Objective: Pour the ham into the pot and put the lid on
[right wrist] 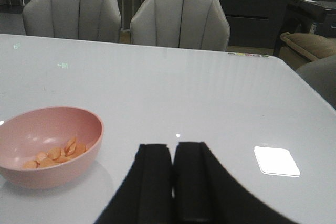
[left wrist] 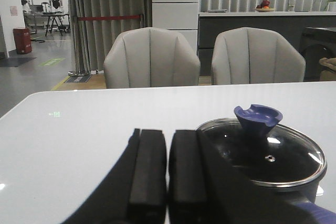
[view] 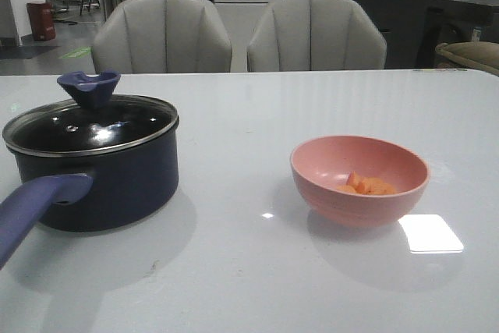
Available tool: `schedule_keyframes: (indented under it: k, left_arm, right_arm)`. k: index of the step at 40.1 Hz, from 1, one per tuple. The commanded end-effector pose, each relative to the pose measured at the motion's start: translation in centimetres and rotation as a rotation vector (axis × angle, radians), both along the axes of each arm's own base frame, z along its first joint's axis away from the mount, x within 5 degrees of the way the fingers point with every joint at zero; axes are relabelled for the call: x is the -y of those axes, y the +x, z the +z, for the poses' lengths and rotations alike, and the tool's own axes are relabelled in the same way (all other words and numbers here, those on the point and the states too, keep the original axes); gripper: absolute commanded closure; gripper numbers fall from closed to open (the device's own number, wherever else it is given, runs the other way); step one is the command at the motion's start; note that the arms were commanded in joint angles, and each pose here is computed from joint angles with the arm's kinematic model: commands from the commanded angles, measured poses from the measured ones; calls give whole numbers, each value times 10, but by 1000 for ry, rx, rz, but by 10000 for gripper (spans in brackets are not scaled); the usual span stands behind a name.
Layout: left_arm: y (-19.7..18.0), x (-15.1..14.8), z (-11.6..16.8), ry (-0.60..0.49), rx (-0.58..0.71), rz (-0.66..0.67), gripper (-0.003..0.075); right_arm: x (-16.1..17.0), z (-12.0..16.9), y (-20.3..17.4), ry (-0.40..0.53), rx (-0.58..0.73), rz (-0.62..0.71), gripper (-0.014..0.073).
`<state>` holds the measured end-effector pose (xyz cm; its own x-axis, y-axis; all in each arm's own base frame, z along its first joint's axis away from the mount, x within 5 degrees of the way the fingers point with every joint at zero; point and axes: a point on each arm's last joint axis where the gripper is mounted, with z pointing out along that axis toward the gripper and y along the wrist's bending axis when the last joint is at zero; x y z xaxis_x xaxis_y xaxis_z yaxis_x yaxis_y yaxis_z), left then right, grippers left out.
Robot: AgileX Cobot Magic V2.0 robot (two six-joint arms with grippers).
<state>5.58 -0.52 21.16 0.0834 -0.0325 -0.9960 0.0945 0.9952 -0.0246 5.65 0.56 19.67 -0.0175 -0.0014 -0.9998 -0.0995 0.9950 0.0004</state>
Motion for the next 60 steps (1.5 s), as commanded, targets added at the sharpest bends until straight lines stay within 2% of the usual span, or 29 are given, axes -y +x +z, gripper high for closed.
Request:
schedule_keyframes:
  k: [1, 33, 35, 41, 45, 50, 60]
  left_arm:
    - [-1, 0, 1, -19, 72, -2, 600]
    - [-1, 0, 1, -19, 72, -2, 600]
    - [-2, 0, 3, -21, 91, -2, 600]
    - [-6, -2, 18, -47, 261, 6, 600]
    - [-9, -2, 32, -52, 312, 7, 600]
    - [-14, -2, 57, -71, 251, -5, 600]
    - [-13, 1, 97, -40, -13, -31, 600]
  right_arm:
    - [0, 10, -2, -6, 108, -5, 447]
    - [0, 10, -2, -6, 108, -5, 447]
    - [0, 10, -2, -6, 108, -5, 447]
    - [0, 10, -2, -6, 108, -5, 447]
    - [0, 10, -2, -6, 108, -5, 447]
    - [0, 10, -2, -6, 108, -5, 447]
    - [0, 10, -2, -6, 108, -5, 447]
